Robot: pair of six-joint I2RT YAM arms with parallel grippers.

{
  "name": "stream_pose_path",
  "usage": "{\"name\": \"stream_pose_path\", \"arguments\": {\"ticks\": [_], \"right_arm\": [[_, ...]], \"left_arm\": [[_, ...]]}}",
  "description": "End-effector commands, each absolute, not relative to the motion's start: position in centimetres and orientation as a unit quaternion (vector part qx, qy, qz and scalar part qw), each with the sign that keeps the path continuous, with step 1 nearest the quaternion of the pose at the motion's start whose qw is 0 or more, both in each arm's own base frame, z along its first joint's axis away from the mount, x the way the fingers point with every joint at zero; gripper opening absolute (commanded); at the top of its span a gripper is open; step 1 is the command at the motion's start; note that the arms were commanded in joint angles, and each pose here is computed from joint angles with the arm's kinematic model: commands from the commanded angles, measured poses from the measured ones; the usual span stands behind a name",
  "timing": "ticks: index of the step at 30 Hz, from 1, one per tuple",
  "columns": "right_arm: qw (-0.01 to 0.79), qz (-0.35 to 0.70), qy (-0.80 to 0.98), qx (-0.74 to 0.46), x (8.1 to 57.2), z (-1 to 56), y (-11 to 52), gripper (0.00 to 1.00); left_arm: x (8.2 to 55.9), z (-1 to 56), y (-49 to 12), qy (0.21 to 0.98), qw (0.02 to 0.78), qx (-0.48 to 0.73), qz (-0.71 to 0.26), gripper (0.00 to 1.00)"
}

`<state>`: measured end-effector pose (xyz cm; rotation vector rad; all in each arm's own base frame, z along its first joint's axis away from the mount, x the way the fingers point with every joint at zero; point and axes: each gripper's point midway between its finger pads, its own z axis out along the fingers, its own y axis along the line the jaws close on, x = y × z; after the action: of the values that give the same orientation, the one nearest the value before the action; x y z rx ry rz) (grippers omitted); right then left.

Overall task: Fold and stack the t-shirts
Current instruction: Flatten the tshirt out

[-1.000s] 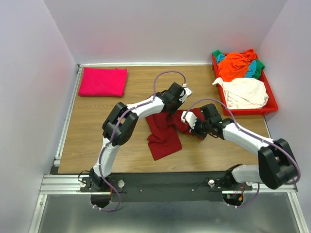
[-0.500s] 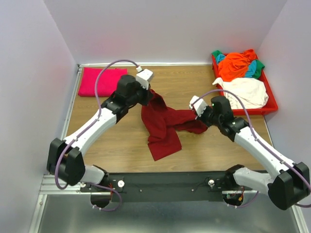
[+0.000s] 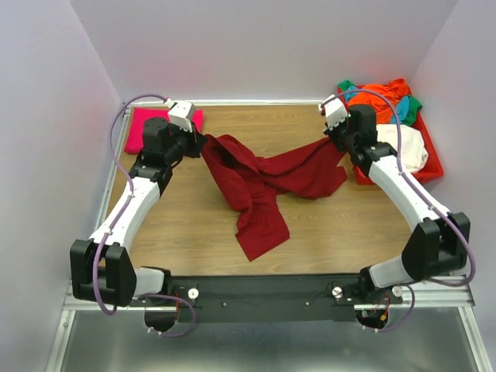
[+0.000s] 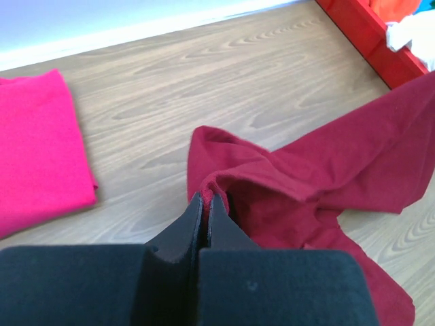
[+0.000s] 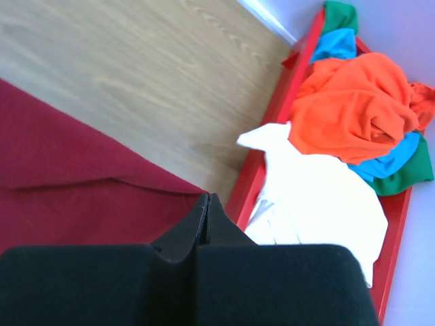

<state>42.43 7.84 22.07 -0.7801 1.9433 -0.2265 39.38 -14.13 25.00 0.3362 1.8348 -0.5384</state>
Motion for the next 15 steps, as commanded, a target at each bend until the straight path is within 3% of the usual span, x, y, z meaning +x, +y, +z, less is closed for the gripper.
{"name": "stream_pose_path", "arguments": {"ticks": [1,15], "right_arm": [[0.523,-0.119,0.8,-0.269,45.4,24.3,6.3,0.01],[0.524,-0.142,0.811,-0.219,50.0,23.6,3.5,0.01]], "left_arm": [[40.2,27.0,-13.2,0.759,0.588,0.145,-0.239,0.0],[39.2,26.0,-7.4,0.76,0.617,0.053,-0.2,0.0]]}}
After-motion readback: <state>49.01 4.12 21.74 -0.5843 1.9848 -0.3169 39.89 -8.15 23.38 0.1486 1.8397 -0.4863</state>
